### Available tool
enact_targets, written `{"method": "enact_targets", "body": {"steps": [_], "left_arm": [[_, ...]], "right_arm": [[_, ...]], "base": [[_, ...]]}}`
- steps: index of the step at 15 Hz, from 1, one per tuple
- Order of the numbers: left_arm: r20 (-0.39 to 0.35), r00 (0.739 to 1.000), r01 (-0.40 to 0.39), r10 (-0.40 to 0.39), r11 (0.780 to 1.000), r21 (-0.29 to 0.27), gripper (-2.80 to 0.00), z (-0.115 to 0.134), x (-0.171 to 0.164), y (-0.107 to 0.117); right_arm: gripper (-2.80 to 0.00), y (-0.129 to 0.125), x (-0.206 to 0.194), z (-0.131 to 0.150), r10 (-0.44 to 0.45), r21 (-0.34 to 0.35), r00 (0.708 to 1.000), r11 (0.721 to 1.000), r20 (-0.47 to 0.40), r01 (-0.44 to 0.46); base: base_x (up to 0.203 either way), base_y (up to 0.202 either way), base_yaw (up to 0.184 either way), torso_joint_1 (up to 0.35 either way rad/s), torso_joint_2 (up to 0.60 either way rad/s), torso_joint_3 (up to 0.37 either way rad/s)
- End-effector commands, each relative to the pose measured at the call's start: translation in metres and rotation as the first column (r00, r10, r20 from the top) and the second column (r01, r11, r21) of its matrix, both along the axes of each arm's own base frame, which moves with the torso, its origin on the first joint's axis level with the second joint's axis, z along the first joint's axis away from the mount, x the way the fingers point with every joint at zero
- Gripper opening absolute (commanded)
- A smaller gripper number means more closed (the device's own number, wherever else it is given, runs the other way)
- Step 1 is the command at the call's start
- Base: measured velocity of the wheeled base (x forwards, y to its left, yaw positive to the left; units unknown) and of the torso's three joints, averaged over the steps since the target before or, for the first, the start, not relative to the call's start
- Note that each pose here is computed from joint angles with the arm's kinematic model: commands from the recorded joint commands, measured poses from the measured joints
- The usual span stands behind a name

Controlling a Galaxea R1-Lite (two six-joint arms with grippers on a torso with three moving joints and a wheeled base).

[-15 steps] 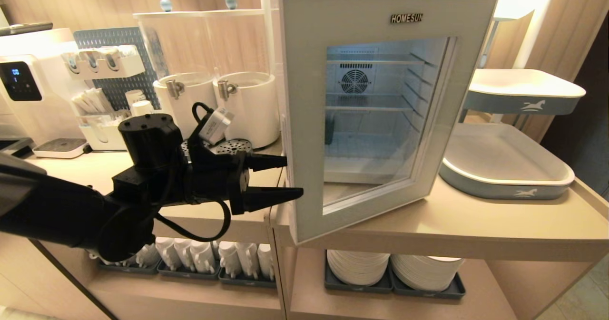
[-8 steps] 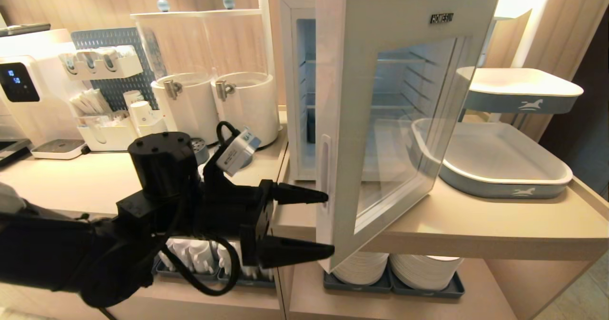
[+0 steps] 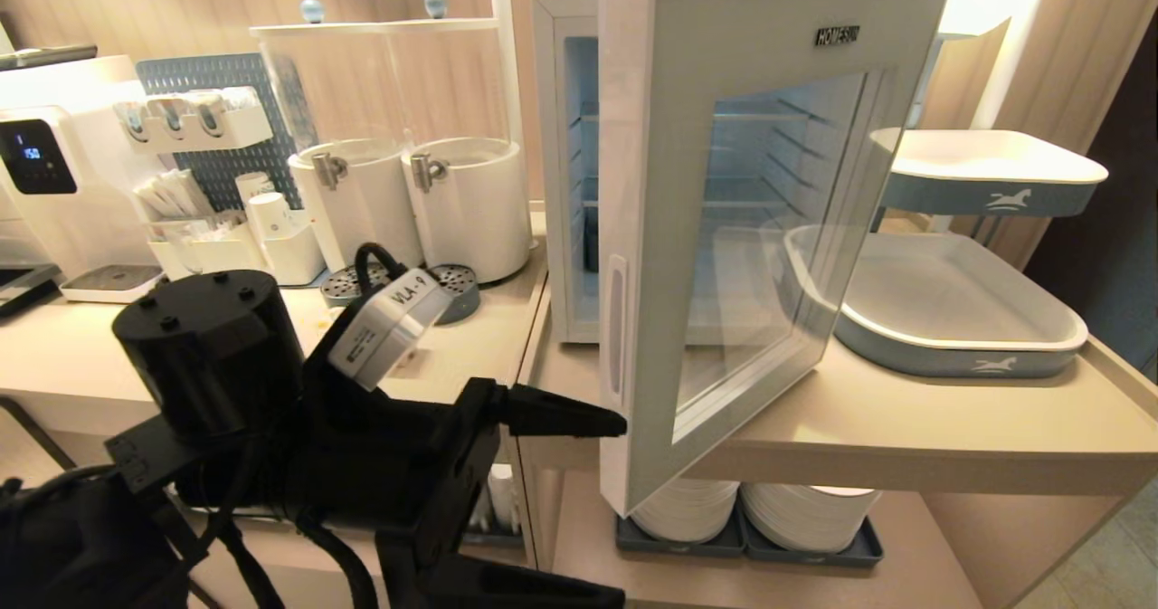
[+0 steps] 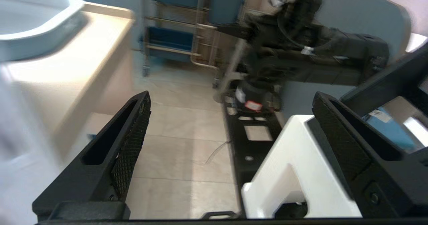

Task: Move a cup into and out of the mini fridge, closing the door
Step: Open the freezer door

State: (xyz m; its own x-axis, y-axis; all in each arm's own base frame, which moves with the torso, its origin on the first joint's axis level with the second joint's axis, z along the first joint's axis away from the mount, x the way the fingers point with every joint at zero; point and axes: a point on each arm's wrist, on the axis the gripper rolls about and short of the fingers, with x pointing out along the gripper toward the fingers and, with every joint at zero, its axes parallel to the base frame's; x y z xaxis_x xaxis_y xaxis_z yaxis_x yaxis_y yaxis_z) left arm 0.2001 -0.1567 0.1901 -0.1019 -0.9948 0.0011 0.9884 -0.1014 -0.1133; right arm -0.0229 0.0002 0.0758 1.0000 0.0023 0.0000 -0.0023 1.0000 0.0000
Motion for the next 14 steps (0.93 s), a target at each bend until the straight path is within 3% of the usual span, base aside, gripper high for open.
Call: {"method": "enact_targets", "body": {"steps": [1,5,9,11,14], "left_arm": [[0.008,0.999,-0.042,0.042,0.999,-0.003,0.00,0.000,0.008,0.010],[0.004,0.993,-0.118,0.118,0.993,0.004,0.00,-0.007,0.042,0.012],[0.041,0.977,-0.210,0.210,0.978,-0.005,0.00,-0.012,0.085,-0.004],[0.046,0.977,-0.209,0.209,0.978,-0.008,0.00,-0.015,0.100,-0.014],[0.036,0.985,-0.168,0.168,0.986,-0.007,0.00,-0.015,0.094,-0.028]], "right_arm": [[-2.80,0.000,0.000,0.000,0.001,0.000,1.000,1.000,-0.002,-0.001],[-2.80,0.000,0.000,0.000,0.001,0.000,1.000,1.000,-0.001,-0.001],[-2.80,0.000,0.000,0.000,0.001,0.000,1.000,1.000,-0.002,-0.001],[-2.80,0.000,0.000,0.000,0.001,0.000,1.000,1.000,-0.002,-0.001],[-2.80,0.000,0.000,0.000,0.001,0.000,1.000,1.000,-0.001,-0.001]], "base": [[0.000,0.000,0.000,0.000,0.00,0.000],[0.000,0.000,0.000,0.000,0.00,0.000],[0.000,0.000,0.000,0.000,0.00,0.000],[0.000,0.000,0.000,0.000,0.00,0.000],[0.000,0.000,0.000,0.000,0.00,0.000]]}}
